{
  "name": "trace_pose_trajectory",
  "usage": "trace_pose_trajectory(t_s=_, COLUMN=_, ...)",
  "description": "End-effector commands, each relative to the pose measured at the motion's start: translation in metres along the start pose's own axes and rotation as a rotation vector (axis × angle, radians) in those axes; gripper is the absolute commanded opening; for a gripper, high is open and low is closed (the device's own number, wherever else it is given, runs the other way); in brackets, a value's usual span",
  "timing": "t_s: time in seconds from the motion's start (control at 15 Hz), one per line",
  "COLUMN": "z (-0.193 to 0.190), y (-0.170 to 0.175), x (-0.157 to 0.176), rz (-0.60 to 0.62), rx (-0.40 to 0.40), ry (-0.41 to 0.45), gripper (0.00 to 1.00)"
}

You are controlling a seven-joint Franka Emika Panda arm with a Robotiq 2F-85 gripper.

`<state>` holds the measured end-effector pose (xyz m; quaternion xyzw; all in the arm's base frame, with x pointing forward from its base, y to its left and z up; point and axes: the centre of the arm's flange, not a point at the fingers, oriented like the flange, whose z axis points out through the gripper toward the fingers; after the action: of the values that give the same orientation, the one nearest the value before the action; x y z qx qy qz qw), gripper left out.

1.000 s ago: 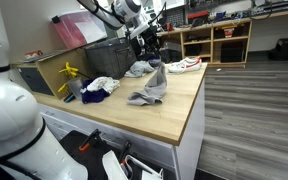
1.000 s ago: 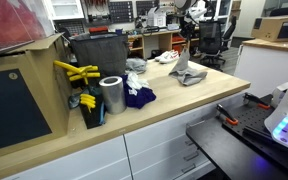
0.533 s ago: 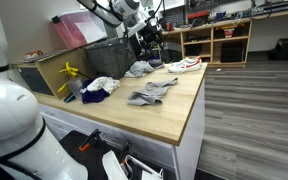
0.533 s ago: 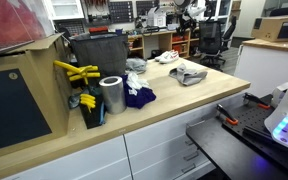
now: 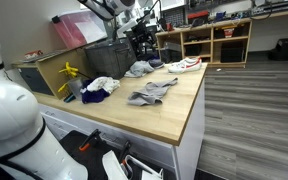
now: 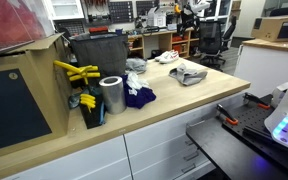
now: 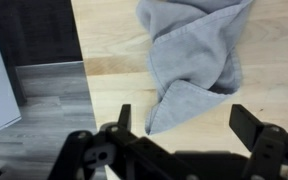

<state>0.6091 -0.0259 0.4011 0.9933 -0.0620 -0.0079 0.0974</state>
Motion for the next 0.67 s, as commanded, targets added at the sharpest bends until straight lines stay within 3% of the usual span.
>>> trace_pose_trajectory(t_s=0.0, z=0.017, y=-0.003, x=-0.027, rz=0.016, rx=0.118, ry=-0.091, gripper=1.0)
trace_pose_trajectory(t_s=0.33, z=0.051, y=-0.011, x=-0.04, rz=0.081, rx=0.202, ry=-0.178, gripper=1.0)
trace_pose_trajectory(t_s=0.6, z=0.067, y=-0.01, x=-0.047, rz=0.089, rx=0.198, ry=-0.202, gripper=1.0)
